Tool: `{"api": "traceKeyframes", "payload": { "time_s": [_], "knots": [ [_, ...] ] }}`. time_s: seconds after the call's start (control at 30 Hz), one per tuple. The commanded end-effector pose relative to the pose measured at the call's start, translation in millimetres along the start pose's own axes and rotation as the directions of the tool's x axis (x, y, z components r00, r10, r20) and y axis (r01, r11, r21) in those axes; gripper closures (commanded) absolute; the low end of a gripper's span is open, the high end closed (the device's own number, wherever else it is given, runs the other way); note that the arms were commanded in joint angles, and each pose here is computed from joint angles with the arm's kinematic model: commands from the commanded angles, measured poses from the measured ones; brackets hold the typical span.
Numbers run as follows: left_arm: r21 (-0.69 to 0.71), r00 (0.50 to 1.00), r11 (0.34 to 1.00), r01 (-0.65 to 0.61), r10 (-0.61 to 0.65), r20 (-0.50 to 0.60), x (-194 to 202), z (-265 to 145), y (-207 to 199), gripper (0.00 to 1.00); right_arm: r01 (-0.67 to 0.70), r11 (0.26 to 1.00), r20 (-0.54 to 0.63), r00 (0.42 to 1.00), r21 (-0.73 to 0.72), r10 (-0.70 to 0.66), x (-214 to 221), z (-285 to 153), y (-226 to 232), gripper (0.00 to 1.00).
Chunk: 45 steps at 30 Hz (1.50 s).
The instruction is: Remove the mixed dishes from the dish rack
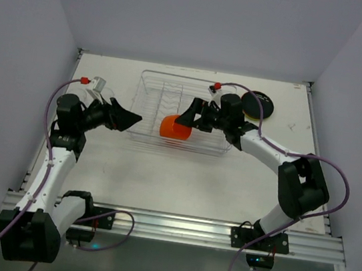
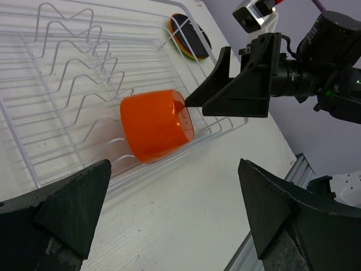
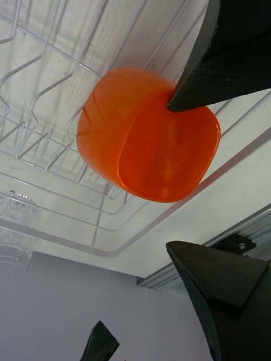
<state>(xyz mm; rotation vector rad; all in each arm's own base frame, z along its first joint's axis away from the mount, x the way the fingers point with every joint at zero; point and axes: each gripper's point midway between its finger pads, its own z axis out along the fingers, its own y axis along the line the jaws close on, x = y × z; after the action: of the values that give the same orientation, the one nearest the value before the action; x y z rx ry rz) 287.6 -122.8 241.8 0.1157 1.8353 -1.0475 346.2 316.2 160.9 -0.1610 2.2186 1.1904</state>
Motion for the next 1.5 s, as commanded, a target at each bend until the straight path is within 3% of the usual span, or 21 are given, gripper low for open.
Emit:
{"api": "traceKeyframes", "payload": {
  "time_s": [0.0, 0.83, 1.0, 1.17, 1.23, 1.33, 1.37, 1.47],
  "knots": [
    [0.032, 0.998, 0.999, -0.044, 0.043, 0.036, -16, 2, -11, 0.00, -0.020, 0.996, -0.021, 1.000, 0.082, 0.021, 17, 4, -25, 0.01],
    [0.076, 0.999, 0.997, -0.012, 0.009, 0.037, -15, 10, -21, 0.00, -0.022, 0.987, -0.011, 1.000, 0.162, 0.024, 15, -4, -40, 0.01],
    [0.153, 0.993, 0.984, 0.092, -0.103, 0.065, -4, 25, -31, 0.00, -0.019, 0.989, -0.016, 1.000, 0.149, 0.021, 14, -4, -37, 0.01],
    [0.145, 0.980, 0.970, 0.195, -0.197, 0.000, 18, 47, -23, 0.00, -0.016, 0.992, -0.018, 1.000, 0.128, 0.019, 13, -2, -33, 0.01],
    [0.123, 0.975, 0.967, 0.223, -0.222, -0.022, 24, 55, -14, 0.04, -0.019, 0.992, -0.019, 1.000, 0.125, 0.021, 12, -1, -33, 0.01],
    [0.102, 0.968, 0.963, 0.248, -0.243, -0.060, 28, 67, -6, 0.17, -0.015, 0.993, -0.019, 1.000, 0.119, 0.017, 12, -1, -32, 0.01],
    [0.096, 0.966, 0.962, 0.255, -0.249, -0.070, 29, 69, -4, 0.26, -0.017, 0.993, -0.020, 1.000, 0.120, 0.020, 12, -1, -33, 0.01],
    [0.074, 0.961, 0.961, 0.266, -0.259, -0.095, 32, 78, 5, 0.30, -0.014, 0.993, -0.018, 1.000, 0.116, 0.016, 12, -1, -32, 0.01]
  ]
}}
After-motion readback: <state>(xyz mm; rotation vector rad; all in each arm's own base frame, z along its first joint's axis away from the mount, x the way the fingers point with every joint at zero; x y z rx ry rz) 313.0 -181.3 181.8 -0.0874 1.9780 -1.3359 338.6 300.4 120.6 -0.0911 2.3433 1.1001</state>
